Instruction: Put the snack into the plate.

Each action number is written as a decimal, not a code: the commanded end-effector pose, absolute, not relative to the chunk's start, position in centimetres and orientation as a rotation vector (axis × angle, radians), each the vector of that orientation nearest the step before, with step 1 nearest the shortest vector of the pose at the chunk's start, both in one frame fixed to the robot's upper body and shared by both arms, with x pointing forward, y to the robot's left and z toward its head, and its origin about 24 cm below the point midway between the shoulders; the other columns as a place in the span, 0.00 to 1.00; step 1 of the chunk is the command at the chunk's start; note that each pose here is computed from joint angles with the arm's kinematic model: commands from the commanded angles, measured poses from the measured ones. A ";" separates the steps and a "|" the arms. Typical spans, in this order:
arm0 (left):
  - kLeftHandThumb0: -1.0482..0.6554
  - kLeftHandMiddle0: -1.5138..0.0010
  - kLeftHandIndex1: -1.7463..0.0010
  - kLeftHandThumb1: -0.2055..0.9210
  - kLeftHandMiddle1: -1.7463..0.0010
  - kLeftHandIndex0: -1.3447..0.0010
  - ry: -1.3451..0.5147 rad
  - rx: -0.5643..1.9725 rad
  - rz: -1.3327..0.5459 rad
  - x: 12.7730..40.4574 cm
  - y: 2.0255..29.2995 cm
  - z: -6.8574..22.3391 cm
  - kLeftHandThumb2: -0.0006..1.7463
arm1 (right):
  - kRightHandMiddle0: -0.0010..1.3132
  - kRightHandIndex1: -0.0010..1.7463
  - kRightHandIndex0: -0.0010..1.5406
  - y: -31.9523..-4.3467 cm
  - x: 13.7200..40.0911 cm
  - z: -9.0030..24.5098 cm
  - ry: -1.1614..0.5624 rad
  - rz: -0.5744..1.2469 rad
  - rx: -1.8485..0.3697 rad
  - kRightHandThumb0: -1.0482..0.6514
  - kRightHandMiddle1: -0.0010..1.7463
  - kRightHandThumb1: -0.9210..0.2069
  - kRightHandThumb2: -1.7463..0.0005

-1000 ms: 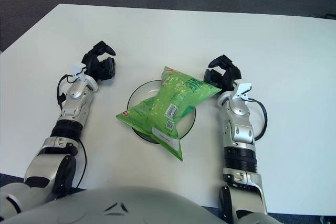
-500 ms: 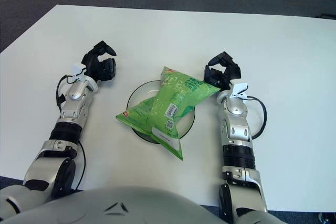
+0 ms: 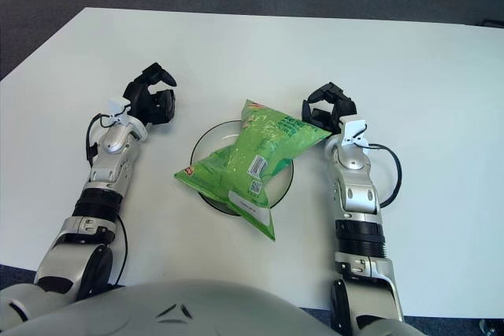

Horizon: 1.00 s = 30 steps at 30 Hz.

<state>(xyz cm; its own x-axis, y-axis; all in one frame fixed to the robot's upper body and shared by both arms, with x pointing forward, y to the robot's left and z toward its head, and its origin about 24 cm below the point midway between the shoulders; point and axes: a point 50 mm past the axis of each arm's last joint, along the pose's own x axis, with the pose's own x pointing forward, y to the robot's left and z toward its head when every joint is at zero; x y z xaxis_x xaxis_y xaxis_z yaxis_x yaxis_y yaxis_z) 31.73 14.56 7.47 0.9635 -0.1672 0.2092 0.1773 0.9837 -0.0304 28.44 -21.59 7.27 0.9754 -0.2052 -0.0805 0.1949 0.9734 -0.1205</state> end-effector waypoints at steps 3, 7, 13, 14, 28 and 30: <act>0.35 0.20 0.00 0.54 0.00 0.59 -0.077 -0.064 -0.141 30.0 14.7 4.2 0.69 | 0.47 1.00 0.77 -21.7 26.4 3.6 0.323 -0.206 -0.084 0.33 1.00 0.54 0.24; 0.35 0.20 0.00 0.54 0.00 0.60 -0.070 -0.058 -0.141 29.9 14.7 4.2 0.69 | 0.48 1.00 0.77 -21.7 26.4 3.7 0.327 -0.208 -0.077 0.33 1.00 0.56 0.23; 0.35 0.20 0.00 0.54 0.00 0.59 -0.061 -0.060 -0.143 29.8 14.6 4.3 0.69 | 0.50 1.00 0.79 -21.8 26.4 3.9 0.322 -0.213 -0.057 0.32 1.00 0.58 0.21; 0.35 0.20 0.00 0.54 0.00 0.59 -0.059 -0.060 -0.142 29.8 14.6 4.3 0.69 | 0.50 1.00 0.80 -21.8 26.4 3.9 0.320 -0.214 -0.053 0.32 1.00 0.58 0.20; 0.35 0.18 0.00 0.52 0.00 0.58 -0.054 -0.050 -0.144 30.1 14.4 4.4 0.71 | 0.52 1.00 0.82 -21.9 26.6 4.0 0.291 -0.220 -0.018 0.31 1.00 0.60 0.19; 0.35 0.17 0.00 0.52 0.00 0.58 -0.052 -0.055 -0.144 30.1 14.4 4.4 0.71 | 0.52 1.00 0.82 -21.9 26.6 4.1 0.269 -0.221 -0.006 0.31 1.00 0.60 0.19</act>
<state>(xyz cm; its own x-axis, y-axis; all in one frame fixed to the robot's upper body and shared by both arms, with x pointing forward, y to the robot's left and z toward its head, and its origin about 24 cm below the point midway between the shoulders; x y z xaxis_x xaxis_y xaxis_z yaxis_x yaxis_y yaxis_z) 31.34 14.23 7.32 0.9717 -0.1665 0.1673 0.1724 0.9848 -0.0212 28.10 -21.88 7.38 0.9691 -0.2075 -0.1335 0.2005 0.9776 -0.0636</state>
